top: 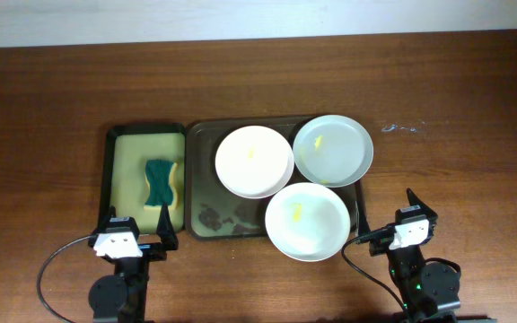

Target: Clean dirty plates on tray and stack at the side

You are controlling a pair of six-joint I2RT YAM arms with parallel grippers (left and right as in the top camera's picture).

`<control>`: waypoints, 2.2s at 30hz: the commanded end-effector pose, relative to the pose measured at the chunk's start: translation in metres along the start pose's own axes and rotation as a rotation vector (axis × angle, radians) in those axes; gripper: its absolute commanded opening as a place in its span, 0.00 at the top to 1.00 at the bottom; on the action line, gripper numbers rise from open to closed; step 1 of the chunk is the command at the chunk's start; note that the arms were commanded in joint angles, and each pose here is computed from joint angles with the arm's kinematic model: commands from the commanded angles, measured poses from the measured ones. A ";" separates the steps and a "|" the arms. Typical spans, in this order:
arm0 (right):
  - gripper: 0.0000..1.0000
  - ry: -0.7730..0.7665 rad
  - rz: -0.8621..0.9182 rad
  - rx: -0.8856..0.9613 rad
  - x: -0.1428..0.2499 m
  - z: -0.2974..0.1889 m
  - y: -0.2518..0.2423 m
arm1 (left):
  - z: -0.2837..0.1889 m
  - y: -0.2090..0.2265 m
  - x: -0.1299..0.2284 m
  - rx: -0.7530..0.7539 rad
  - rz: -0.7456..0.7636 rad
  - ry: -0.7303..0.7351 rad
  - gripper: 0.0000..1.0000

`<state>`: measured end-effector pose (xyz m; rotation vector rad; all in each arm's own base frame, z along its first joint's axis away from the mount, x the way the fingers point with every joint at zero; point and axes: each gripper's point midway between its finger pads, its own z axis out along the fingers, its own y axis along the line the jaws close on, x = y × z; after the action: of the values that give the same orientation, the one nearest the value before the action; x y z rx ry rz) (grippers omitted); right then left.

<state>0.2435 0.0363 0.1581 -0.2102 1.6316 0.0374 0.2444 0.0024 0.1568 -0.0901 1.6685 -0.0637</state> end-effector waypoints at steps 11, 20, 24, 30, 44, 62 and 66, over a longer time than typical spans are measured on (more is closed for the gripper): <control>0.02 0.008 0.005 0.015 0.003 0.000 -0.003 | 0.001 -0.004 0.006 0.021 0.016 0.028 0.01; 0.02 0.008 0.005 0.015 0.003 0.000 -0.003 | 0.001 -0.004 0.006 0.021 0.016 0.028 0.01; 0.02 0.008 0.005 0.015 0.003 0.000 -0.003 | 0.001 -0.004 0.006 0.021 0.016 0.028 0.01; 0.02 0.004 0.004 0.016 0.002 0.000 -0.003 | 0.001 -0.004 0.006 0.022 0.016 0.027 0.01; 0.02 0.000 0.319 -0.310 -0.012 -0.009 0.051 | -0.014 -0.068 -0.004 0.397 -0.002 0.023 0.01; 0.82 1.195 0.509 -0.393 -0.088 0.079 0.075 | 0.054 -0.050 -0.093 0.179 0.013 1.042 1.00; 0.68 1.433 0.387 -0.224 -0.011 0.097 0.109 | 0.070 -0.046 -0.062 0.167 0.001 1.156 1.00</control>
<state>0.3176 0.1508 0.1774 -0.1098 3.0119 0.6265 0.3154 -0.0334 0.2237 0.0801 2.7771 -0.2789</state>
